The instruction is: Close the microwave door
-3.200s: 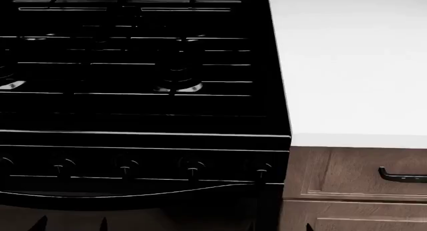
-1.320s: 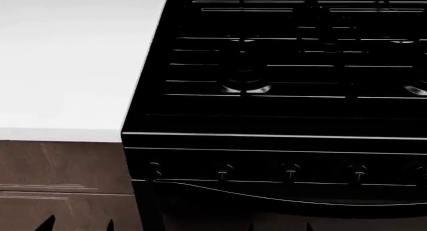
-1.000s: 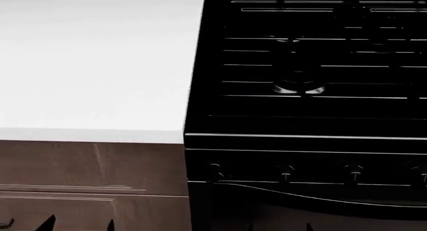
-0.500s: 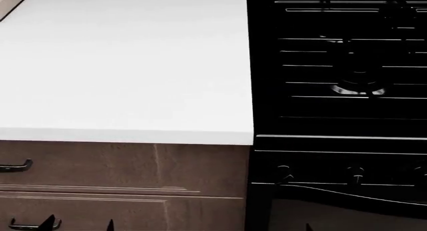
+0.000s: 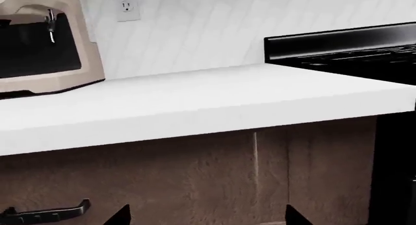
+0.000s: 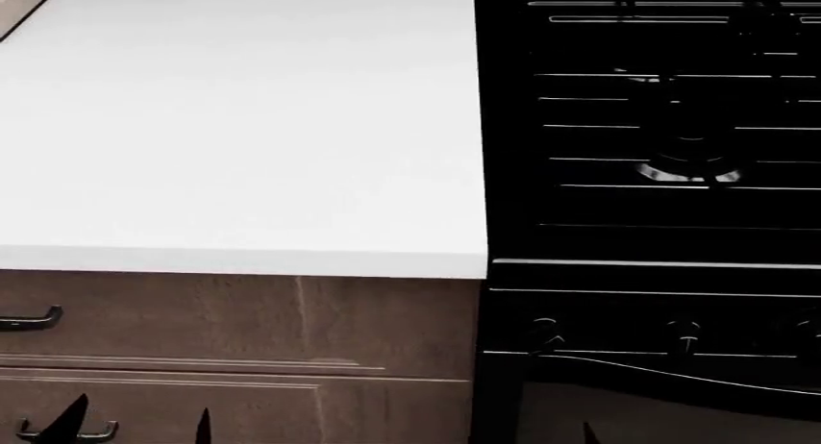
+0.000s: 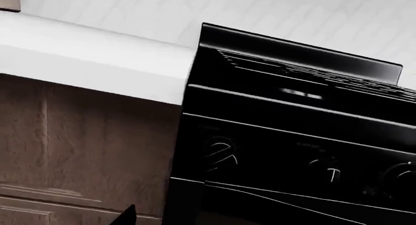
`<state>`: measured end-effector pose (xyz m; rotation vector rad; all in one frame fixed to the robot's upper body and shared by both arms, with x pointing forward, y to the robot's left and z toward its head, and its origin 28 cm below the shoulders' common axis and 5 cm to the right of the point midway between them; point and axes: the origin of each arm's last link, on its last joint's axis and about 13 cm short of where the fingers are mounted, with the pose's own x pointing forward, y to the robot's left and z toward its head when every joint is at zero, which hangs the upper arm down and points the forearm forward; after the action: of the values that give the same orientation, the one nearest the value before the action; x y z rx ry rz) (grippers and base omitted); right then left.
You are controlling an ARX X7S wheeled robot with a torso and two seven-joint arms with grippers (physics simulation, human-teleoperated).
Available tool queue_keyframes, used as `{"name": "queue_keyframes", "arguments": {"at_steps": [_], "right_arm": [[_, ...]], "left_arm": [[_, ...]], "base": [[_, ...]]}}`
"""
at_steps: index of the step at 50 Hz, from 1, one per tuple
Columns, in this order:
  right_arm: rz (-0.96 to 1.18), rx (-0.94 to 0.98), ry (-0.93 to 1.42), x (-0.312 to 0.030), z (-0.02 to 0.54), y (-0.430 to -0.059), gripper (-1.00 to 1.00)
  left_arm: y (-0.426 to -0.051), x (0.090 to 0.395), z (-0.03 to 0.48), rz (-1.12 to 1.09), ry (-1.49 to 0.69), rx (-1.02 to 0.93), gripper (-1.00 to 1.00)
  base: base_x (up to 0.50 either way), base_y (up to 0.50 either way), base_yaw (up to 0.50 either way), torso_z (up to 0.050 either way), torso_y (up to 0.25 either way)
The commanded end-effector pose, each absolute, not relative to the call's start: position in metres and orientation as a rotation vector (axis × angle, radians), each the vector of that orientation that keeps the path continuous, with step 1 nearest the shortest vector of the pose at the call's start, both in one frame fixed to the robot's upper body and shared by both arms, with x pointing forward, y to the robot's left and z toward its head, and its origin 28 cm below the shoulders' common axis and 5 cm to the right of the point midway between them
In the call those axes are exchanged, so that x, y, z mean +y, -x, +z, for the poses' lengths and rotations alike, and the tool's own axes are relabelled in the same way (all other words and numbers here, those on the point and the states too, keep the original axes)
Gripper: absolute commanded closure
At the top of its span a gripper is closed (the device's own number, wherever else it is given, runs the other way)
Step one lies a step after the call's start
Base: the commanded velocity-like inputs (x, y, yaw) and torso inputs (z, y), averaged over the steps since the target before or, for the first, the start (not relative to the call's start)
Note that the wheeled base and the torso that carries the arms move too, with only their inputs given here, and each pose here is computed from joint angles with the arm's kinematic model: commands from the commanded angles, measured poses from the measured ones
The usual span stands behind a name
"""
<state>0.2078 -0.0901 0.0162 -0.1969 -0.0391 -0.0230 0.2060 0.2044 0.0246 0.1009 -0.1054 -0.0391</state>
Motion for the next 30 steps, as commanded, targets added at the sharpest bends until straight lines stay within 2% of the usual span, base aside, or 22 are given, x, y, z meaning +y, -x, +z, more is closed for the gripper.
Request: {"name": "queue_keyframes", "arguments": {"at_steps": [1, 7, 15, 22, 30], "right_arm": [[0.048, -0.245, 0.314, -0.079, 0.043, -0.191, -1.00], [0.089, -0.400, 0.353, -0.071, 0.061, -0.177, -1.00], [0.057, -0.481, 0.336, -0.071, 0.073, -0.171, -1.00], [-0.006, -0.622, 0.331, -0.074, 0.086, -0.162, -1.00], [-0.039, -0.660, 0.334, -0.076, 0.093, -0.159, -1.00]], "left_arm": [[-0.189, 0.205, 0.060, -0.008, -0.235, -0.368, -1.00], [-0.167, 0.207, 0.092, 0.040, -0.310, -0.527, -1.00], [-0.163, 0.208, 0.098, 0.055, -0.357, -0.568, -1.00], [-0.148, 0.206, 0.112, 0.036, -0.441, -0.686, -1.00], [-0.141, 0.209, 0.117, 0.055, -0.463, -0.732, -1.00]], "base": [[0.00, 0.00, 0.00, 0.000, 0.000], [0.00, 0.00, 0.00, 0.000, 0.000], [0.00, 0.00, 0.00, 0.000, 0.000], [0.00, 0.00, 0.00, 0.000, 0.000], [0.00, 0.00, 0.00, 0.000, 0.000]]}}
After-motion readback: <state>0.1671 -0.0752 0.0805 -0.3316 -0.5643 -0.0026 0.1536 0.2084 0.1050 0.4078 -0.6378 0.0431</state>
